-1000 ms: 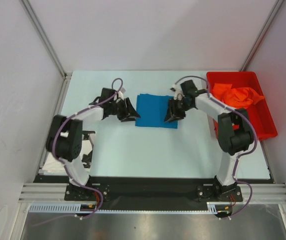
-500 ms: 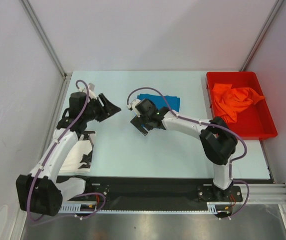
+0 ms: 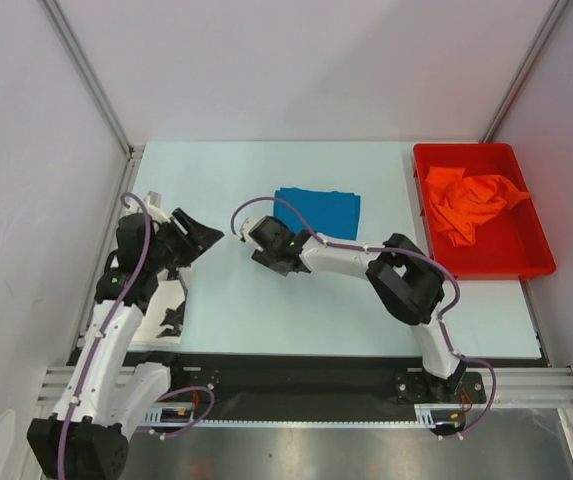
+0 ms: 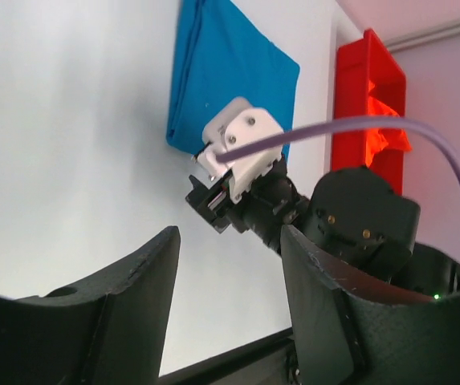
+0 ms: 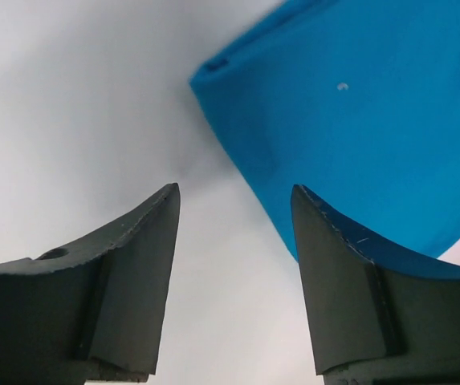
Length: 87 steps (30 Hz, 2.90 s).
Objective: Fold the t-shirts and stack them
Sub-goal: Fold the tshirt, then neatly place the folded tshirt to the corner
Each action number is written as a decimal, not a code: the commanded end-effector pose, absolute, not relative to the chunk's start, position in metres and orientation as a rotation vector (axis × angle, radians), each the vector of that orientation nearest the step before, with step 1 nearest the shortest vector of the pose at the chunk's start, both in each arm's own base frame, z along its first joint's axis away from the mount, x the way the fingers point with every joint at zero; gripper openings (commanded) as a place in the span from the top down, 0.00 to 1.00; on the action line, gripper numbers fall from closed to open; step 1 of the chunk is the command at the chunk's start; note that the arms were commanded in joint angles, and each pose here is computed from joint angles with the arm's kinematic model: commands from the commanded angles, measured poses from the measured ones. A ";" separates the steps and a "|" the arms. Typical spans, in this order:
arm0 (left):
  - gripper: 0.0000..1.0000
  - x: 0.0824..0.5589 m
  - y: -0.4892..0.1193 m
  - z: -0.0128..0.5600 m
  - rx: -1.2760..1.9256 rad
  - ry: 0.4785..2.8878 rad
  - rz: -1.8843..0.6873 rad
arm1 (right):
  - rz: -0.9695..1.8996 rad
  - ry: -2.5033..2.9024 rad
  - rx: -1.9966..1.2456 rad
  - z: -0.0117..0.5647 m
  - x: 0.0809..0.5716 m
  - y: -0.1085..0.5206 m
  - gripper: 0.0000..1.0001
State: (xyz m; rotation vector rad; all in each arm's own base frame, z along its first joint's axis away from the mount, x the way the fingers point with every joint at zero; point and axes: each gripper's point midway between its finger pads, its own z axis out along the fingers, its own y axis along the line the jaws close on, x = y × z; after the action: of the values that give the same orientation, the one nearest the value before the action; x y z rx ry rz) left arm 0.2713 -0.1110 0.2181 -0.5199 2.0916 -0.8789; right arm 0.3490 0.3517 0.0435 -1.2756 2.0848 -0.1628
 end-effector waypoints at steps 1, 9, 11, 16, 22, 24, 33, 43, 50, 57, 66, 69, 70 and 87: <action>0.41 0.271 -0.096 0.215 -0.634 2.078 -0.845 | -0.179 1.967 -1.273 0.058 0.359 0.373 0.38; 0.41 0.263 -0.063 0.206 -0.836 2.047 -0.737 | -0.255 1.909 -1.311 0.038 0.373 0.384 0.43; 0.40 0.262 -0.058 0.202 -0.864 2.049 -0.725 | -0.267 1.905 -1.321 0.031 0.377 0.385 0.44; 0.39 0.263 -0.054 0.196 -0.875 2.075 -0.725 | -0.299 1.918 -1.323 0.018 0.387 0.385 0.55; 0.34 0.269 -0.055 0.184 -0.842 2.117 -0.737 | -0.267 1.943 -1.319 0.016 0.385 0.380 0.85; 0.30 0.273 -0.062 0.173 -0.836 2.162 -0.783 | -0.249 1.946 -1.299 0.024 0.388 0.379 0.93; 0.00 0.321 -0.091 0.144 -0.870 2.147 -1.104 | -0.119 1.911 -1.220 0.088 0.402 0.370 1.00; 0.00 0.406 -0.174 0.113 -0.792 2.250 -1.381 | -0.036 1.931 -1.191 0.118 0.399 0.353 1.00; 0.00 0.453 -0.229 0.089 -0.809 2.275 -1.518 | -0.012 1.949 -1.158 0.130 0.397 0.348 1.00; 0.00 0.487 -0.237 0.068 -0.848 2.392 -1.366 | 0.003 1.957 -1.114 0.140 0.399 0.344 1.00; 0.07 0.499 -0.241 0.043 -0.765 2.567 -1.121 | 0.042 1.960 -1.042 0.153 0.408 0.337 1.00; 0.10 0.495 -0.246 0.039 -0.750 2.589 -1.105 | 0.069 1.967 -0.992 0.158 0.413 0.333 1.00; 0.11 0.494 -0.247 0.039 -0.744 2.593 -1.107 | 0.073 1.966 -0.986 0.159 0.414 0.332 1.00; 0.28 0.512 -0.262 0.017 -0.760 2.580 -1.075 | 0.132 1.959 -0.949 0.172 0.415 0.324 1.00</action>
State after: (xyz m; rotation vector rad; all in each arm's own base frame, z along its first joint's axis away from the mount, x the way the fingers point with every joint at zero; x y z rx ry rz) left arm 0.5093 -0.2661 0.0406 -0.7408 2.5511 -1.1648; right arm 0.4127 0.3203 0.1339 -1.0097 2.0363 0.0800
